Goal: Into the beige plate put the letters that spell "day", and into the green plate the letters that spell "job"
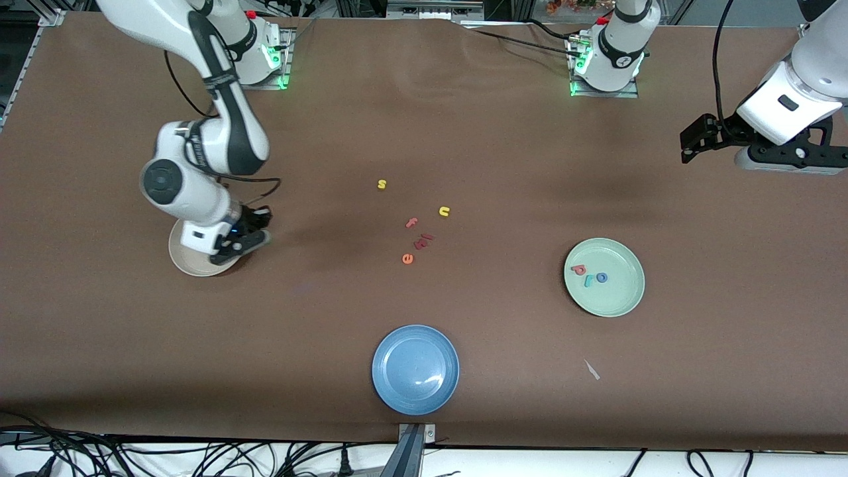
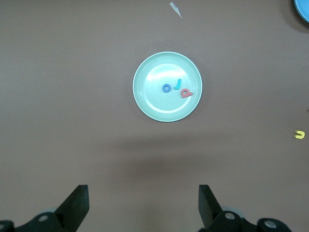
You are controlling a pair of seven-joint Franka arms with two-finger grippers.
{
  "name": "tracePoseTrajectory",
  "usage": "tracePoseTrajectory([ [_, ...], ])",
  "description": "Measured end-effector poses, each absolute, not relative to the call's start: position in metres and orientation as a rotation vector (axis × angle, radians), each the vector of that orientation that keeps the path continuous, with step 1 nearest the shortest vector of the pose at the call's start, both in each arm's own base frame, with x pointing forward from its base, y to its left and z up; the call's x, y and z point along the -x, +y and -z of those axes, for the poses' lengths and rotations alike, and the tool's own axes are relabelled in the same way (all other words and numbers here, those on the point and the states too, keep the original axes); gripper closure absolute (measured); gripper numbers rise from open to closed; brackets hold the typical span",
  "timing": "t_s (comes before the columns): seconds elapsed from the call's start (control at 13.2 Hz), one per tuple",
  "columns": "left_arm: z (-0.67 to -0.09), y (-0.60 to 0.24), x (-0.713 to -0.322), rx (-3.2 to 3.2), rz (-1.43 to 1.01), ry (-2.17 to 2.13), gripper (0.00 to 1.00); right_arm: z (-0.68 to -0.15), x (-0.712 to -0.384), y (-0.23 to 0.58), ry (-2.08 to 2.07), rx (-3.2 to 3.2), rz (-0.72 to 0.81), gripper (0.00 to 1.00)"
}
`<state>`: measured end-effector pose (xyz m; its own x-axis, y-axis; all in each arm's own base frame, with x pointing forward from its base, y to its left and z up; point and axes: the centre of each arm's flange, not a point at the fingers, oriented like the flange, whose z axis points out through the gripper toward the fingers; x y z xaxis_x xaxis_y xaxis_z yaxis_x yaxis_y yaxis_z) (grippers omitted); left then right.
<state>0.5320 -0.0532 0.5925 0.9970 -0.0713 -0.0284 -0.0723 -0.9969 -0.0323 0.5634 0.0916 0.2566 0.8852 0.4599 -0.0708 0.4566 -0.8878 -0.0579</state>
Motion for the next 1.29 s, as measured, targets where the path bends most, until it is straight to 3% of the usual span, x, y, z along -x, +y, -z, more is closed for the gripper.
tracePoseTrajectory([
  [0.38, -0.593, -0.055, -0.532, 3.106, -0.043, 0.116, 0.00, -0.252, -0.561, 0.001, -0.701, 3.049, -0.162, 0.90],
  [0.46, -0.593, -0.055, -0.532, 3.106, -0.043, 0.116, 0.00, -0.250, -0.562, -0.005, -0.688, 3.056, -0.164, 0.85],
  [0.91, -0.591, -0.055, -0.530, 3.104, -0.066, 0.118, 0.00, -0.261, -0.581, 0.000, -0.708, 3.068, -0.113, 0.18],
  [1.06, -0.590, -0.055, -0.529, 3.103, -0.087, 0.119, 0.00, -0.266, -0.583, 0.022, -0.647, 3.071, -0.144, 0.00],
  [1.29, -0.590, -0.058, -0.526, 3.099, -0.116, 0.133, 0.00, -0.282, -0.586, 0.079, -0.500, 3.089, -0.210, 0.00],
])
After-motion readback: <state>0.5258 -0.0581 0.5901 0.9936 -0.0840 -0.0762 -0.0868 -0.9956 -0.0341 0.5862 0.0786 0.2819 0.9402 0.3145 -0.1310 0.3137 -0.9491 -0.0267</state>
